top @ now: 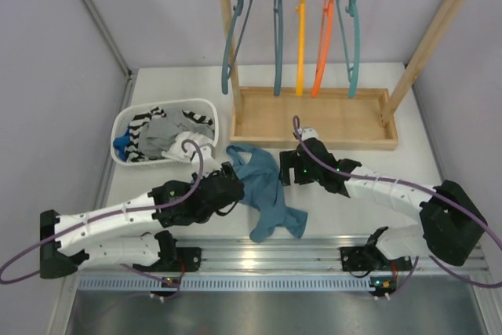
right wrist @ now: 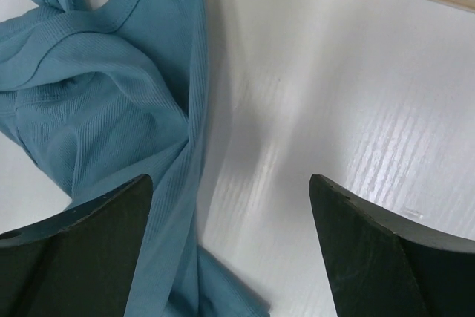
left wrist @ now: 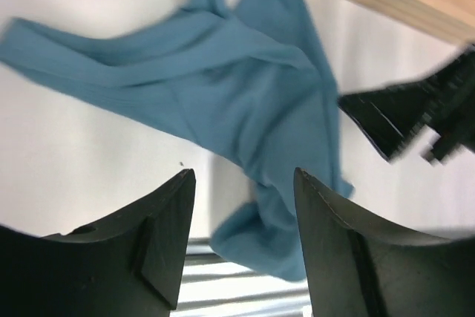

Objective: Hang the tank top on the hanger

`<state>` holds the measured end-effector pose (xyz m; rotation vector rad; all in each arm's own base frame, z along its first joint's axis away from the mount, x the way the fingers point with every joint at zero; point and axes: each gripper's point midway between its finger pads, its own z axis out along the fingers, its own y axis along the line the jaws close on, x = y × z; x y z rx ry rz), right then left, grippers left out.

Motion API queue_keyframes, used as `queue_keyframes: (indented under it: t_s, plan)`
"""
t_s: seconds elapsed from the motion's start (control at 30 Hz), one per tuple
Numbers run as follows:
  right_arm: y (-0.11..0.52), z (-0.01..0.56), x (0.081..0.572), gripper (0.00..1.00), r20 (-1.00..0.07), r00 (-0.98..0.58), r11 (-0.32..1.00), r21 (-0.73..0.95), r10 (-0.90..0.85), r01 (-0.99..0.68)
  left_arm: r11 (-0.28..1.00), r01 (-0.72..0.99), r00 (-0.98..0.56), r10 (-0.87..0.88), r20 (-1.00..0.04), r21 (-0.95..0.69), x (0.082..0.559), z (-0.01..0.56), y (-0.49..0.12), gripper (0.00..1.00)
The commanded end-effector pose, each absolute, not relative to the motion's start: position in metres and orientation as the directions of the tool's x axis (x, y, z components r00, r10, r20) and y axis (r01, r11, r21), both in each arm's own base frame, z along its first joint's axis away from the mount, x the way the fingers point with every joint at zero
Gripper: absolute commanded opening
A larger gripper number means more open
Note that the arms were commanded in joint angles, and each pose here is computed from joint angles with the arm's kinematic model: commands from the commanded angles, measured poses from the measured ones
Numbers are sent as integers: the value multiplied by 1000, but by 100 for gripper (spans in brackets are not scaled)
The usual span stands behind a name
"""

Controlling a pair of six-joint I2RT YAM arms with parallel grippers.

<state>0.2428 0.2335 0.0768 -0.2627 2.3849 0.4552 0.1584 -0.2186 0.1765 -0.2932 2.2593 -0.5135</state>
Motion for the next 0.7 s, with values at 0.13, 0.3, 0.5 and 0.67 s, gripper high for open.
queue_keyframes:
  t_s: [0.13,0.3,0.5,0.67]
  plan:
    - [288,119,276,81,-781,-619,880,234,-83,-413,834,-479,-476,-509,-717,-273,195,150,-126,58]
    - [312,119,292,75,-806,-577,868,190,-129,-459,799,-483,-487,-586,-648,-359,222,128,-113,53]
    - [340,112,311,70,-833,-516,860,103,-200,-500,791,-505,-549,-602,-579,-344,233,101,-110,54]
    - [358,106,327,68,-846,-468,858,27,-254,-513,774,-491,-574,-633,-520,-400,242,79,-121,58]
